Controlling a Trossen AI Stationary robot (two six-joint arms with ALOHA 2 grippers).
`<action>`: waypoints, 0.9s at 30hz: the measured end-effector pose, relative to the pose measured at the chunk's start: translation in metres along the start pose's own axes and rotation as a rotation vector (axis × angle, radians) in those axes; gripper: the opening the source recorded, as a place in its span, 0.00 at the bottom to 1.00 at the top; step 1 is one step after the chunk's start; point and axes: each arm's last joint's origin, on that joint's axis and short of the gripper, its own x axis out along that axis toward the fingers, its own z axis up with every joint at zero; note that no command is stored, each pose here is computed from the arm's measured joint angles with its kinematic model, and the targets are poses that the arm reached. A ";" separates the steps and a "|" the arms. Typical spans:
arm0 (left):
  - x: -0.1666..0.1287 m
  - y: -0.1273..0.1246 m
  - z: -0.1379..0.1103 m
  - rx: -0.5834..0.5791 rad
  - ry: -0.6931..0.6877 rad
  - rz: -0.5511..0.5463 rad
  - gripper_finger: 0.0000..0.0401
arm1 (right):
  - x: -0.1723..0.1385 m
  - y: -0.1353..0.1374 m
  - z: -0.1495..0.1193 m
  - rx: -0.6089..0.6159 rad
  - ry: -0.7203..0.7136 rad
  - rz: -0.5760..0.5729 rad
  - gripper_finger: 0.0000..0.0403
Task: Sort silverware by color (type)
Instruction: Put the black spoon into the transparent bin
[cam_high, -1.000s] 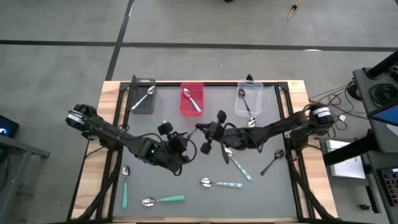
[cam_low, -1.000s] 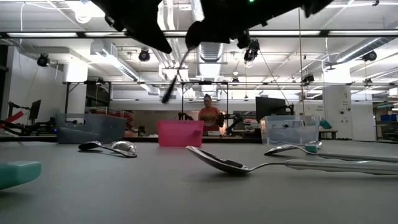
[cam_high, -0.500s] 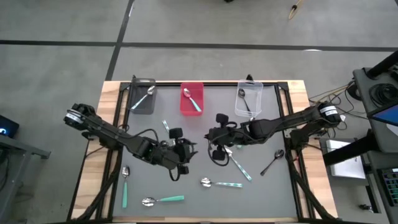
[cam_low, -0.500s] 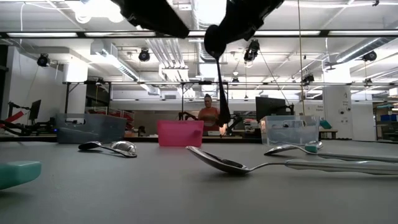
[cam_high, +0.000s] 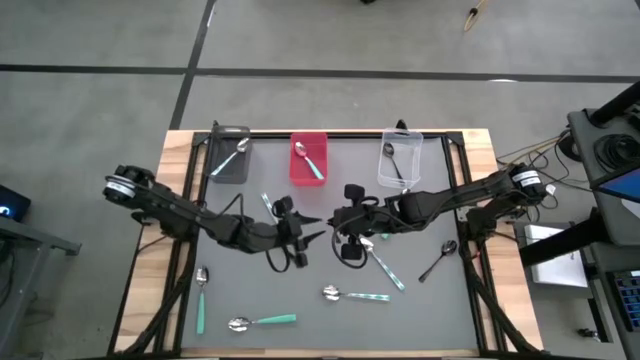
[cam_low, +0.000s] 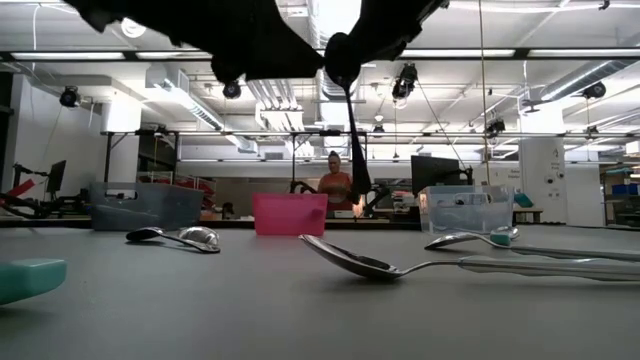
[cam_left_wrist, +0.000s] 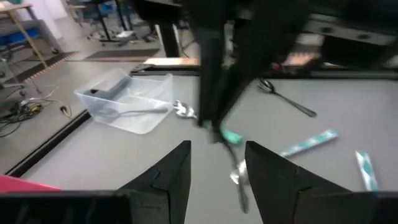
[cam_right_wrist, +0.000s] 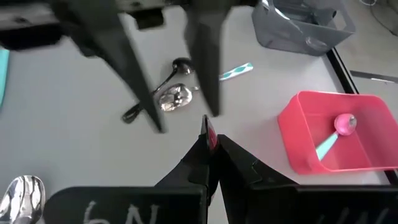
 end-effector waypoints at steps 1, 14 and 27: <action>0.000 0.002 -0.002 -0.011 -0.013 -0.003 0.33 | 0.000 0.000 0.000 0.001 0.003 0.000 0.02; 0.011 0.024 -0.027 -0.102 -0.146 -0.164 0.33 | 0.000 0.000 0.000 0.003 -0.001 0.000 0.02; 0.039 0.010 -0.037 -0.113 -0.149 -0.165 0.32 | 0.000 0.000 -0.001 0.014 0.001 0.000 0.02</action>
